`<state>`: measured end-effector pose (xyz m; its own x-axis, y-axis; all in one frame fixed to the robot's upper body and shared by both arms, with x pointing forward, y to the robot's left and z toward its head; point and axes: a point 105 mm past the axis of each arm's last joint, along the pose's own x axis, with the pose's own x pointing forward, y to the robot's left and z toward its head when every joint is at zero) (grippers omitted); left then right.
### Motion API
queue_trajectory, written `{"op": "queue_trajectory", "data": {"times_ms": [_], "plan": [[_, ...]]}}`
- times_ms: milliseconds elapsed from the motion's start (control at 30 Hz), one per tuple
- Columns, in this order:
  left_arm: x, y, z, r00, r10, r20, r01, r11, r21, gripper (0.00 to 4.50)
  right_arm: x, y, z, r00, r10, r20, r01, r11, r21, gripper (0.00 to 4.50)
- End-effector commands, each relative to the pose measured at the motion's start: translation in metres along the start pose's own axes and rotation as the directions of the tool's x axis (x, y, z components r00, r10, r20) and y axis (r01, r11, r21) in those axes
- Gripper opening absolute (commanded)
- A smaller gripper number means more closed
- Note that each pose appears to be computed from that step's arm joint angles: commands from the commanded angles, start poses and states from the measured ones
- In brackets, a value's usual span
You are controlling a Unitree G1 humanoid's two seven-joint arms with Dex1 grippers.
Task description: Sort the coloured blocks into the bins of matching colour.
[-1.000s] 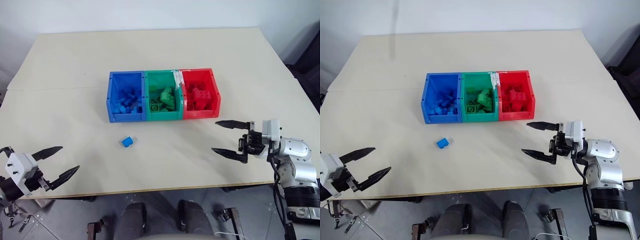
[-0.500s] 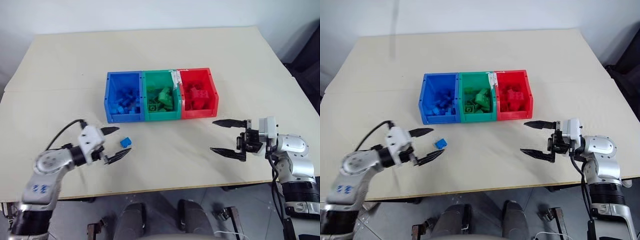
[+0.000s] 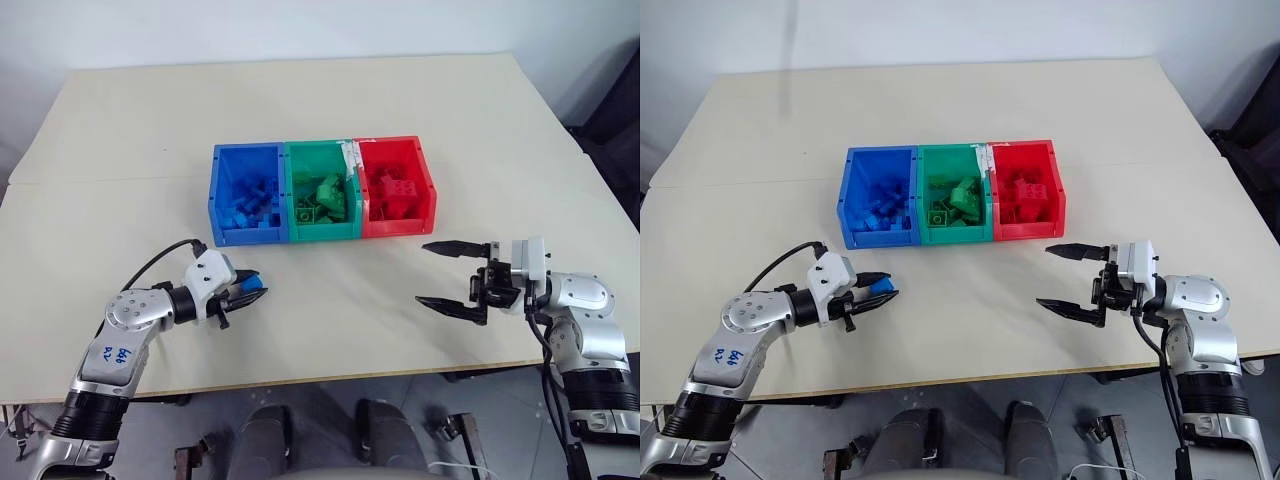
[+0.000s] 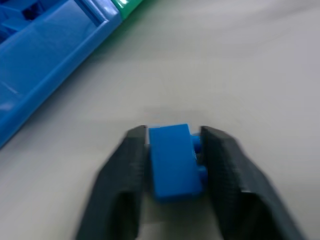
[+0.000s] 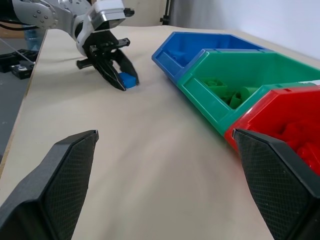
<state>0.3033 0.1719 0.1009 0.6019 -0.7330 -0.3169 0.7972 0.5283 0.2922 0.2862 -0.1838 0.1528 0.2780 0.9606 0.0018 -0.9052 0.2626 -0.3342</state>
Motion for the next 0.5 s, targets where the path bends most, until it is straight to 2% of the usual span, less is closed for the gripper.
{"op": "queue_trajectory", "data": {"times_ms": [33,133,267,400,500], "plan": [[-0.005,0.024,0.027,0.987,0.096,0.132,-0.094,0.995,-0.019,0.95,-0.002,-0.005,0.009,1.000,-0.024,0.014,0.025,0.998,-0.054,4.50],[-0.002,0.047,0.058,0.961,0.158,0.229,-0.146,0.987,-0.070,0.95,-0.002,-0.006,0.009,0.999,-0.031,0.013,0.032,0.998,-0.057,4.50],[0.008,0.086,0.091,0.932,0.260,0.251,-0.248,0.966,-0.078,0.95,-0.003,-0.008,0.008,0.999,-0.041,0.011,0.042,0.997,-0.058,4.50],[0.027,0.113,0.108,0.923,0.304,0.235,-0.301,0.952,-0.047,0.95,-0.003,-0.009,0.007,0.998,-0.057,0.010,0.057,0.997,-0.057,4.50],[0.039,0.121,0.110,0.927,0.302,0.221,-0.302,0.953,-0.034,0.95,-0.003,-0.009,0.007,0.998,-0.068,0.010,0.068,0.996,-0.061,4.50]]}}
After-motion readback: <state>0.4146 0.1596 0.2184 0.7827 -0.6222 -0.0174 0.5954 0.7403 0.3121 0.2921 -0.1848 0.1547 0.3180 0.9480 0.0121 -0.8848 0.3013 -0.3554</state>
